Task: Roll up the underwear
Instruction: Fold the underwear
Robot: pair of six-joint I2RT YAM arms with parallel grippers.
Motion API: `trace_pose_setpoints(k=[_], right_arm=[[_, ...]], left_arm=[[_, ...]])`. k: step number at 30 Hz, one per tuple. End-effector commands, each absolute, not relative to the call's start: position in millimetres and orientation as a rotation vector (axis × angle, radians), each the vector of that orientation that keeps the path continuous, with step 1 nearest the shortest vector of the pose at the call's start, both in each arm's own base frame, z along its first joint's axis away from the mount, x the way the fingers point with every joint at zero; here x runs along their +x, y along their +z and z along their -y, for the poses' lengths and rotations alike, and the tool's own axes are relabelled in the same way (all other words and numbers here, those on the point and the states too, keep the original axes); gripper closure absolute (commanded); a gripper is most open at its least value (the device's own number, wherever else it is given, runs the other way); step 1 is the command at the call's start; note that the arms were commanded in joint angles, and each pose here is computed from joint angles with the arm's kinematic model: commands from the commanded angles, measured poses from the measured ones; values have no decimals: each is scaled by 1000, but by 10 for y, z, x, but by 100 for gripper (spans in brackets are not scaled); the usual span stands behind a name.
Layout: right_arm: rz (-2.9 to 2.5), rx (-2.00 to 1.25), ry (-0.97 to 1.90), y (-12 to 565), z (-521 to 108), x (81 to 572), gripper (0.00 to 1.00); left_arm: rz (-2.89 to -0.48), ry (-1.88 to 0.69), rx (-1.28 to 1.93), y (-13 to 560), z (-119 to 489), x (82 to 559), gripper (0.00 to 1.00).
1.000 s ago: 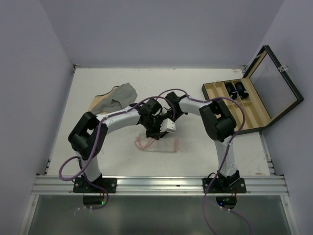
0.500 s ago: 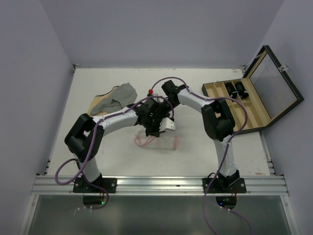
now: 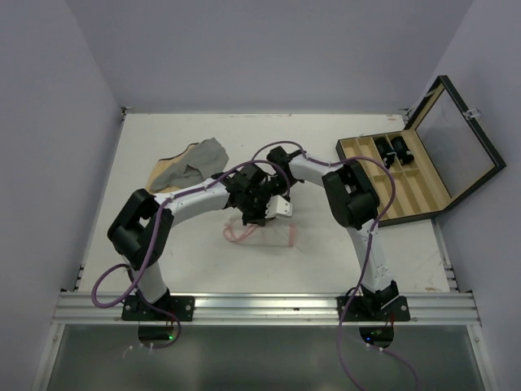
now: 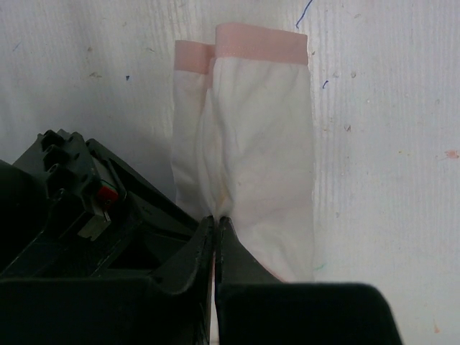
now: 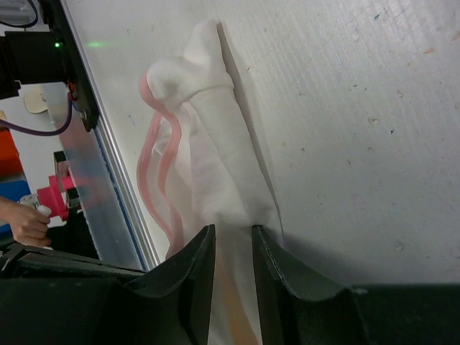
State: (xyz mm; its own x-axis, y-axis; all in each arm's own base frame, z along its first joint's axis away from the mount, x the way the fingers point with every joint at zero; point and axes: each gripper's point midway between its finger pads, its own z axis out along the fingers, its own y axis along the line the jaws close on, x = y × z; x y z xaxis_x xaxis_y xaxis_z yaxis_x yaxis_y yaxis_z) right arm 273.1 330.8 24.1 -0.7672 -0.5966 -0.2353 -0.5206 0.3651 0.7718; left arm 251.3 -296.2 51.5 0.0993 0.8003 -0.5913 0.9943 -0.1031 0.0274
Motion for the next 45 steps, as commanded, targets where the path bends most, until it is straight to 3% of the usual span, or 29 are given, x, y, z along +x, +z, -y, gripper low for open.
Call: trace_pose_setpoints(k=[1, 45], right_arm=[[2478, 1039, -1416, 258, -3330, 2628, 68], [2357, 869, -1427, 129, -3302, 2375, 70]], left_arm=[[-1674, -556, 1937, 638, 3040, 2686, 100], [-1520, 64, 1657, 775, 2920, 3013, 100]])
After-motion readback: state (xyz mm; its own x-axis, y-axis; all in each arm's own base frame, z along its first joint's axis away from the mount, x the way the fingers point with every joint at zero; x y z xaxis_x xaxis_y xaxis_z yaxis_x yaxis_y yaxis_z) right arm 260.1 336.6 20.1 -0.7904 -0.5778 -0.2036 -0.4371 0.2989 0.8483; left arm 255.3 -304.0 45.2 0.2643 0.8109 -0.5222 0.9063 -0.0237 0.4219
